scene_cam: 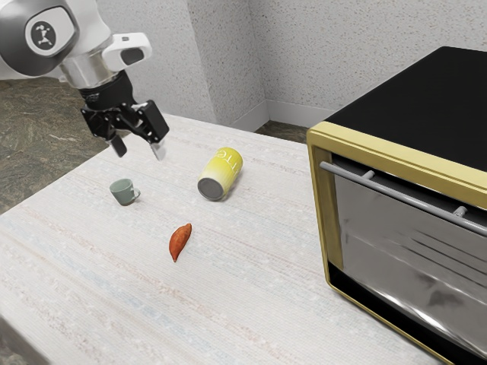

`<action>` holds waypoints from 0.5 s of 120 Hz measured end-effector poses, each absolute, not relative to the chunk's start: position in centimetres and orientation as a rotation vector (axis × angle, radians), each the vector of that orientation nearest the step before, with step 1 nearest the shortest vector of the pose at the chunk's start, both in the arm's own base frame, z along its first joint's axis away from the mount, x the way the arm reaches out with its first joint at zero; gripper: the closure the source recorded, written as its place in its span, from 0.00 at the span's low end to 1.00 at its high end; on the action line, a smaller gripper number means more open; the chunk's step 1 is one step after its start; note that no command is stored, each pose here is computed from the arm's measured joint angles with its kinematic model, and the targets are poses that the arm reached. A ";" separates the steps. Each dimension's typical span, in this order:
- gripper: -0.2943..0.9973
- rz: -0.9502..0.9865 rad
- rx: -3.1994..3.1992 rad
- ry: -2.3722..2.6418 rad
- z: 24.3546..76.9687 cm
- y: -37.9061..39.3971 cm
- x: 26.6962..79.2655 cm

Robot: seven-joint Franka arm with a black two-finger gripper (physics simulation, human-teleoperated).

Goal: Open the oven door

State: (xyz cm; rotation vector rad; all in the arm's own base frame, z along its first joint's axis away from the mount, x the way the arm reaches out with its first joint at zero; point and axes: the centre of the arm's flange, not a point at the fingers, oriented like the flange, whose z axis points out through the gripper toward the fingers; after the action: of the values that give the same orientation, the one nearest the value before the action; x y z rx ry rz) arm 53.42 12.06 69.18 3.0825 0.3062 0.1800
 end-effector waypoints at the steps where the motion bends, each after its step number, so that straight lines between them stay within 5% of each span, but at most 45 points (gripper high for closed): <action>1: 0.23 0.179 3.083 0.310 69.2 12.2 53.4; 25: 0.23 0.177 3.079 0.389 69.0 14.7 53.0; 44: 0.23 0.344 3.071 0.366 74.9 14.9 50.9; 60: 0.23 0.581 2.940 -0.512 84.6 -1.6 45.0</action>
State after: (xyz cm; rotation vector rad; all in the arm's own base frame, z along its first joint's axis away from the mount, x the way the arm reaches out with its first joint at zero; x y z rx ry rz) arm 44.98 -1.58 84.57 2.9397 -0.5121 0.5813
